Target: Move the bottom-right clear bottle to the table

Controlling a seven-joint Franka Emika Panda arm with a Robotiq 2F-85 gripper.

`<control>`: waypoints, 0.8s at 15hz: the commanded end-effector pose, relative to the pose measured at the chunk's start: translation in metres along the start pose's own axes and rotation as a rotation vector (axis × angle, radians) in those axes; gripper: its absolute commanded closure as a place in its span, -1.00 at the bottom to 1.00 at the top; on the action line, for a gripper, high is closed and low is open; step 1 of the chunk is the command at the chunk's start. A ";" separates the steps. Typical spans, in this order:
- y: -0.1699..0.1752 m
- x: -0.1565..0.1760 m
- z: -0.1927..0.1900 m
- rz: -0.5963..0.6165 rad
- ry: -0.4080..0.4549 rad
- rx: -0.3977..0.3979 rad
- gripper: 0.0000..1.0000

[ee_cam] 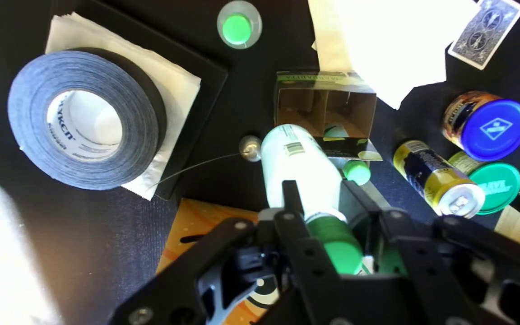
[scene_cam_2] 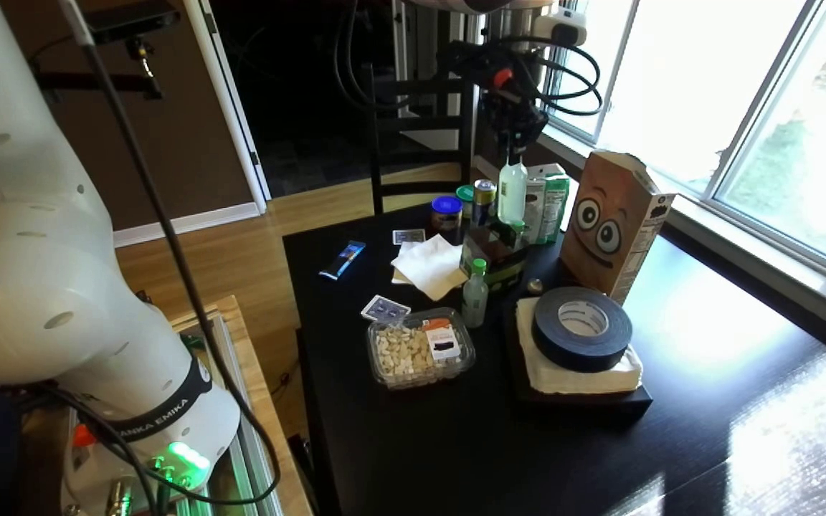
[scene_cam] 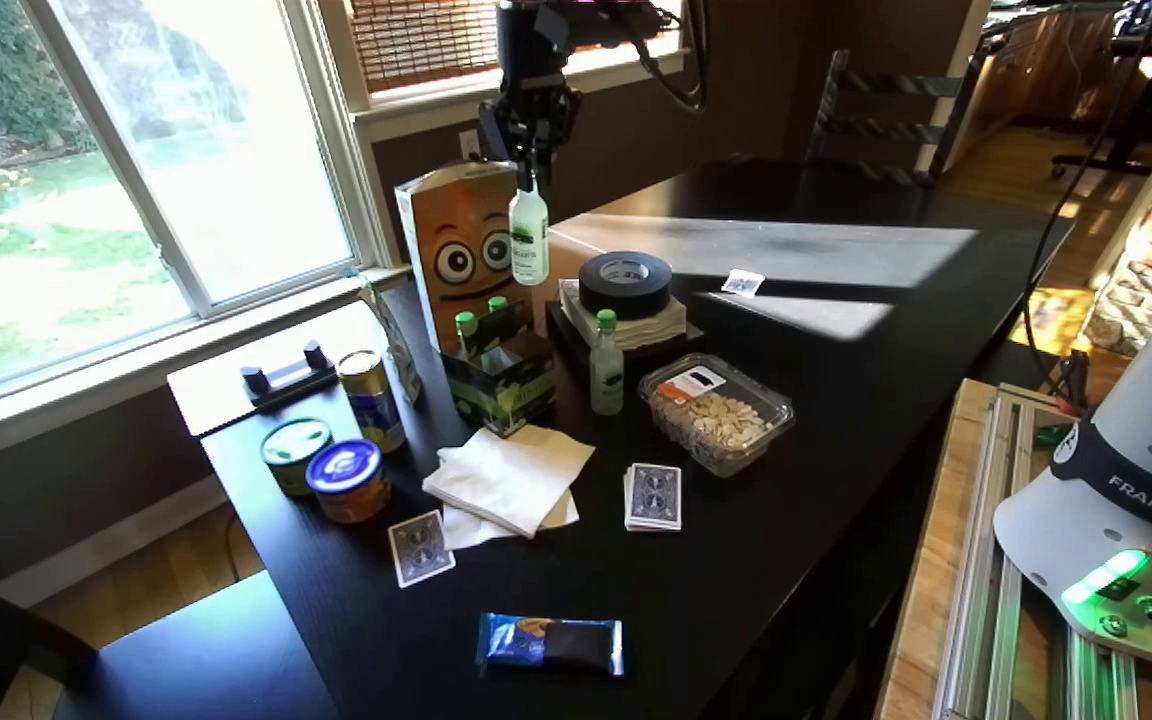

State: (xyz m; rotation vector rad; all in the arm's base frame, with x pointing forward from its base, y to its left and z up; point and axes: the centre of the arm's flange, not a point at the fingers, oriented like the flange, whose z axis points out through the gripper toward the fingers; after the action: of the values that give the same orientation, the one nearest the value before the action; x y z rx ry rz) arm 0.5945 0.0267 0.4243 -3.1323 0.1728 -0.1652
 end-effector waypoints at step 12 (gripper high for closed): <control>0.049 -0.018 0.128 0.235 -0.034 0.072 0.86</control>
State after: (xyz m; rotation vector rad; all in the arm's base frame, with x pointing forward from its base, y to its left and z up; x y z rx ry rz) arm 0.5917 -0.0310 0.3136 -3.0299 0.4821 -0.0611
